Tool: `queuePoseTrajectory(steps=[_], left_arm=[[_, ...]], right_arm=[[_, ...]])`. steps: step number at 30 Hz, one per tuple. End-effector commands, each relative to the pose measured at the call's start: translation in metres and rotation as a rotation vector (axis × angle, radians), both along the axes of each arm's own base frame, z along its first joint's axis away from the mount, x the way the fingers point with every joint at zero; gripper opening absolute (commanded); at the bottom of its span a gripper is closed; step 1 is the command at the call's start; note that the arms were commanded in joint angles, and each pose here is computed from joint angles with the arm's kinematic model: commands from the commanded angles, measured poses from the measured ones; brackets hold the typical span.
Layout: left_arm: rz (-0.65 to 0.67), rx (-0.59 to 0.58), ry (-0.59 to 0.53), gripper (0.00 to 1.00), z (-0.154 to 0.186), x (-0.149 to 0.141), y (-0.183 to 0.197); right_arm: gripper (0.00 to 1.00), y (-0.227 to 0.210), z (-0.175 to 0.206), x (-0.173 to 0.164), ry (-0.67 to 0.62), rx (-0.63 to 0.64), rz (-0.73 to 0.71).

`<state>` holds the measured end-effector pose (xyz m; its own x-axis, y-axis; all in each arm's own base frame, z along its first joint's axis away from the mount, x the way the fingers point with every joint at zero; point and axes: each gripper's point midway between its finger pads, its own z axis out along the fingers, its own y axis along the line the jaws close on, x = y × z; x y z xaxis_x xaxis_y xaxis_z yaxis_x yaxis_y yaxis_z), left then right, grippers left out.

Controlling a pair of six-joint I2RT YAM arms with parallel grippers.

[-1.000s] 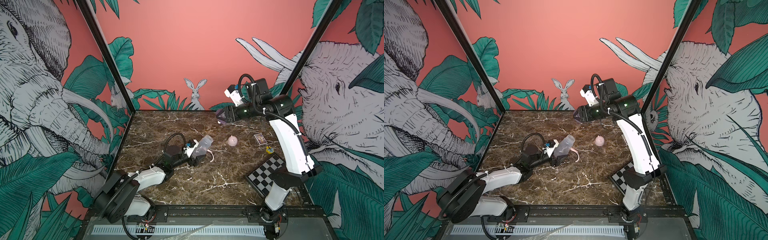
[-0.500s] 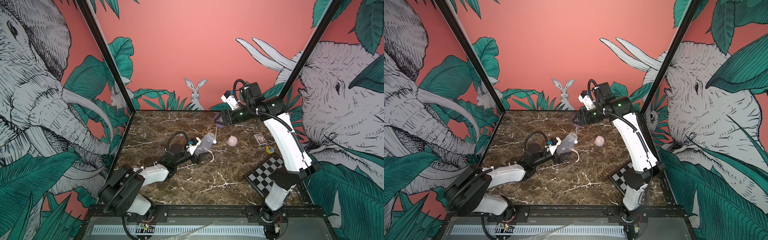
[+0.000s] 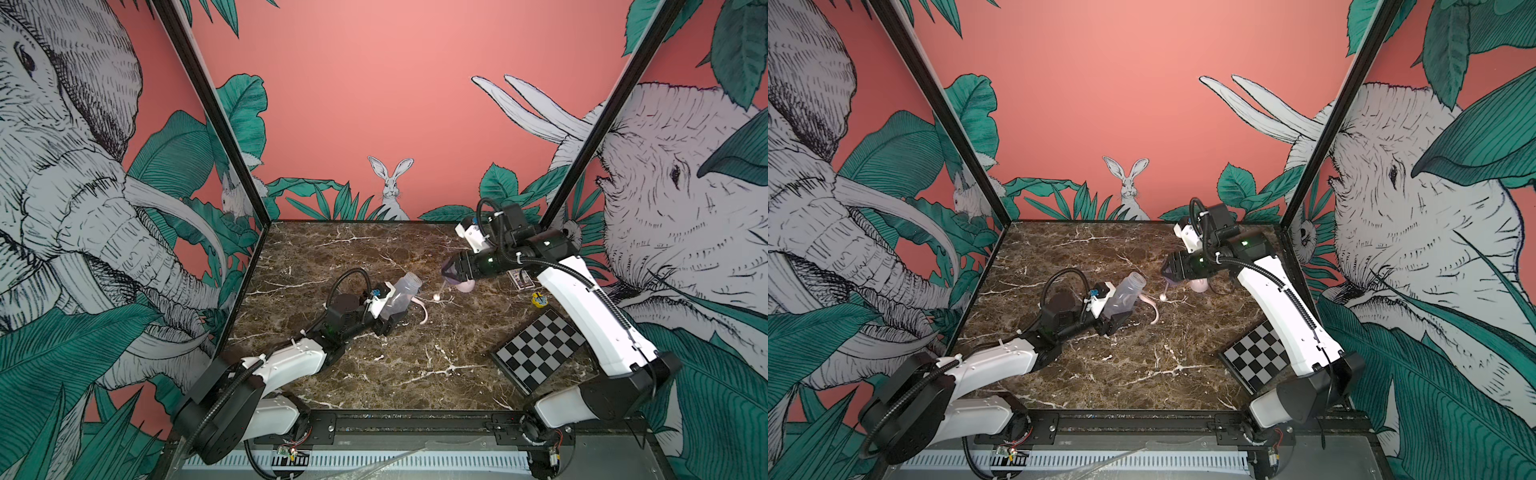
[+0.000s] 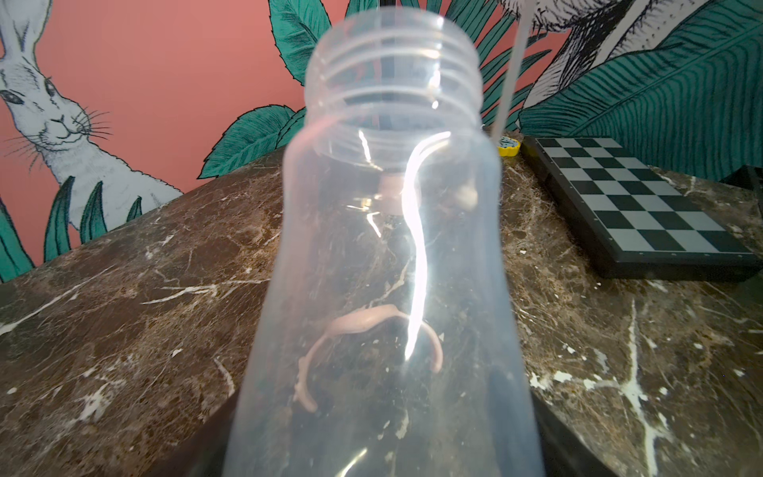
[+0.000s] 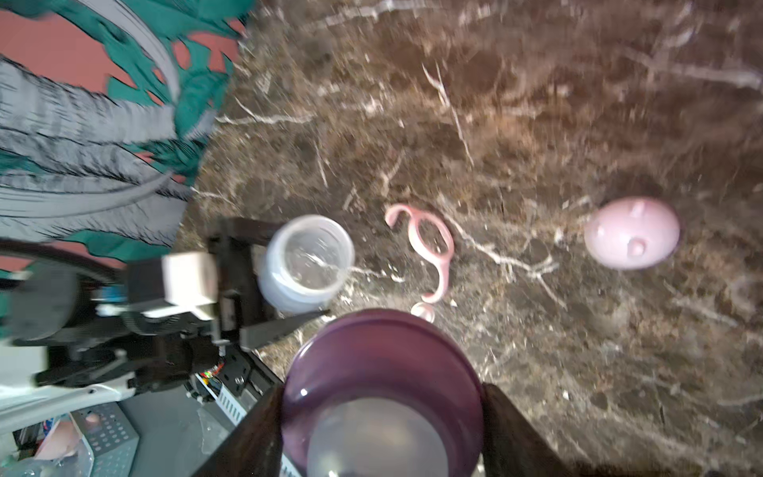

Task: Assemble the baby bottles
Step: Place the nipple at the center of the board.

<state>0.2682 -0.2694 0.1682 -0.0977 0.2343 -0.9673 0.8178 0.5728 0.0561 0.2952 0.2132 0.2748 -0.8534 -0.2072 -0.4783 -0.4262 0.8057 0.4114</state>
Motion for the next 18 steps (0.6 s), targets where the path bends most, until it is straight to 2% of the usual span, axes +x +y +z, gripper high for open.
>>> queuePoseTrajectory(steps=[1,10,18], left_arm=[[0.020,0.017,-0.029,0.60,0.011,-0.005,0.010],[0.044,0.020,-0.022,0.61,0.025,-0.016,0.029],[0.065,0.008,-0.015,0.60,0.026,-0.023,0.038]], right_arm=[[0.58,-0.005,-0.031,0.014,-0.020,-0.041,-0.028],[0.59,-0.020,-0.131,0.008,0.107,-0.167,-0.051],[0.60,-0.039,-0.194,0.013,0.209,-0.329,-0.054]])
